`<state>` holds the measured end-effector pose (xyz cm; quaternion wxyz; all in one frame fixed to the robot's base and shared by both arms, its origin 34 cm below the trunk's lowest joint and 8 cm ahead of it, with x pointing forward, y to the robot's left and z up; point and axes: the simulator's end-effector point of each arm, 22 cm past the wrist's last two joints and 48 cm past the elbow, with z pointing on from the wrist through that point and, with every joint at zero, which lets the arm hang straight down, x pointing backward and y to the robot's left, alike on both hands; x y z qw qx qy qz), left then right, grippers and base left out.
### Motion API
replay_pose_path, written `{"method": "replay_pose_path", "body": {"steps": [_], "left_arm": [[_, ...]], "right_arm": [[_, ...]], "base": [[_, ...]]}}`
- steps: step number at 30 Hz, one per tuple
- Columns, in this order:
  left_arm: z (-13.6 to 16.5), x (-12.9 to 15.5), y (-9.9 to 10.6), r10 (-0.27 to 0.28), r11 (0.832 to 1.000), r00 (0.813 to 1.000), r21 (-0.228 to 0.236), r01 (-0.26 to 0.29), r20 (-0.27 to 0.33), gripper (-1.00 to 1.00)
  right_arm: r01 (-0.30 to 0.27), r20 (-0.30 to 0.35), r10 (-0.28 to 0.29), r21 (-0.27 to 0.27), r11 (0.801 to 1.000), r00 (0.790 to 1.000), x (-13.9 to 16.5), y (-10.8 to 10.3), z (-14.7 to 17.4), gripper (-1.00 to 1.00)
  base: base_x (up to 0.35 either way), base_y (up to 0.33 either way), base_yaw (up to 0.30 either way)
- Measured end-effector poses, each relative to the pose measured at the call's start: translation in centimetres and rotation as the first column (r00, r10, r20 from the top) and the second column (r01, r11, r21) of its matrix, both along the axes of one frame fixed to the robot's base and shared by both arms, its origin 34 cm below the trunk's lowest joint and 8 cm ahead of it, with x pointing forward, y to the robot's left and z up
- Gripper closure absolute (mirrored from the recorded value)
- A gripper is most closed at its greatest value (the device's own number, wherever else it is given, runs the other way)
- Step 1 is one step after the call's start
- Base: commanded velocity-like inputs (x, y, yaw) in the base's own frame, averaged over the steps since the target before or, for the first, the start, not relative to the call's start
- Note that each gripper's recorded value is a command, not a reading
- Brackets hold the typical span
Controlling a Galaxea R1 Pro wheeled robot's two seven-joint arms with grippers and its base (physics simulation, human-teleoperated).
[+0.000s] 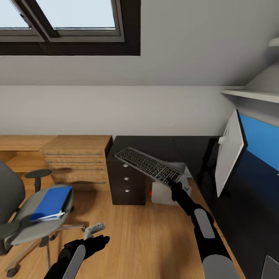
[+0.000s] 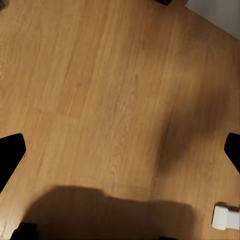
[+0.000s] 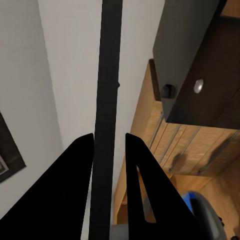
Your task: In the bedroom, organize the workspace by keeping the computer under the desk, ensuring the monitor is on the desk, placing the keyboard on the desk next to the monitor, placing the mouse on the desk next to the keyboard, moving the folder from the swivel chair onto the desk next to the mouse, stacking the notebook on top of the folder with the pen on top of the notebook, and positioning the swivel chair next to the desk.
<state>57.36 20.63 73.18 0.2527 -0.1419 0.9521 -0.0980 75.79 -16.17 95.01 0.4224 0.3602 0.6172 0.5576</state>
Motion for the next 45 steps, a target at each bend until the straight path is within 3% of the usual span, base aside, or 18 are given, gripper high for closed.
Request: {"method": "replay_pose_path", "body": {"steps": [12,25,32,35,37,39,40,41,43,45], "left_arm": [[0.0,0.0,0.0,-0.001,1.0,1.0,0.0,0.001,0.0,-1.0],[0.0,0.0,-0.1,-0.001,1.0,1.0,-0.001,0.001,0.001,-1.0],[0.0,0.0,-0.1,-0.001,1.0,1.0,-0.001,0.001,0.0,-1.0],[0.0,0.0,-0.1,-0.001,1.0,1.0,-0.001,0.001,0.0,-1.0],[0.0,0.0,-0.1,-0.001,1.0,1.0,-0.001,0.001,0.0,-1.0],[0.0,0.0,-0.1,-0.002,1.0,1.0,-0.001,0.002,0.0,-1.0],[0.0,0.0,-0.1,-0.003,1.0,1.0,-0.001,0.003,0.001,-1.0],[0.0,0.0,-0.4,-0.012,1.0,1.0,0.0,0.012,0.001,-1.0],[0.0,-0.1,-1.1,-0.032,0.999,0.999,0.003,0.032,0.001,-1.0],[0.0,-0.2,-1.3,-0.037,0.999,0.999,0.005,0.037,0.001,-1.0]], "right_arm": [[-0.001,0.0,0.001,0.0,1.0,1.0,0.0,0.0,0.0,1.0],[0.02,0.004,-0.02,-0.006,1.0,1.0,0.1,-0.4,0.0,1.0],[0.132,0.02,-0.131,-0.048,0.99,0.991,0.9,-2.7,0.0,1.0],[0.199,0.017,-0.198,-0.076,0.977,0.98,1.2,-4.2,-0.4,1.0],[0.255,0.01,-0.255,-0.097,0.962,0.967,1.4,-5.4,-1.0,1.0],[0.351,-0.002,-0.355,-0.131,0.927,0.935,1.3,-7.4,-2.5,1.0],[0.368,0.0,-0.371,-0.136,0.92,0.928,1.3,-7.7,-2.6,1.0],[0.409,-0.003,-0.414,-0.146,0.901,0.91,1.2,-8.6,-3.1,1.0],[0.463,-0.035,-0.472,-0.141,0.875,0.881,0.7,-9.8,-4.7,1.0],[0.485,-0.055,-0.495,-0.128,0.865,0.867,0.5,-10.2,-5.3,1.0]], "base": [[0.316,0.179,0.0],[0.321,0.015,0.0],[0.321,0.0,0.0],[0.321,0.0,0.0],[0.317,0.0,0.0],[0.272,0.0,0.0],[0.247,0.0,0.0],[0.24,0.0,0.0],[0.229,0.0,0.0],[0.211,0.0,0.0]]}}
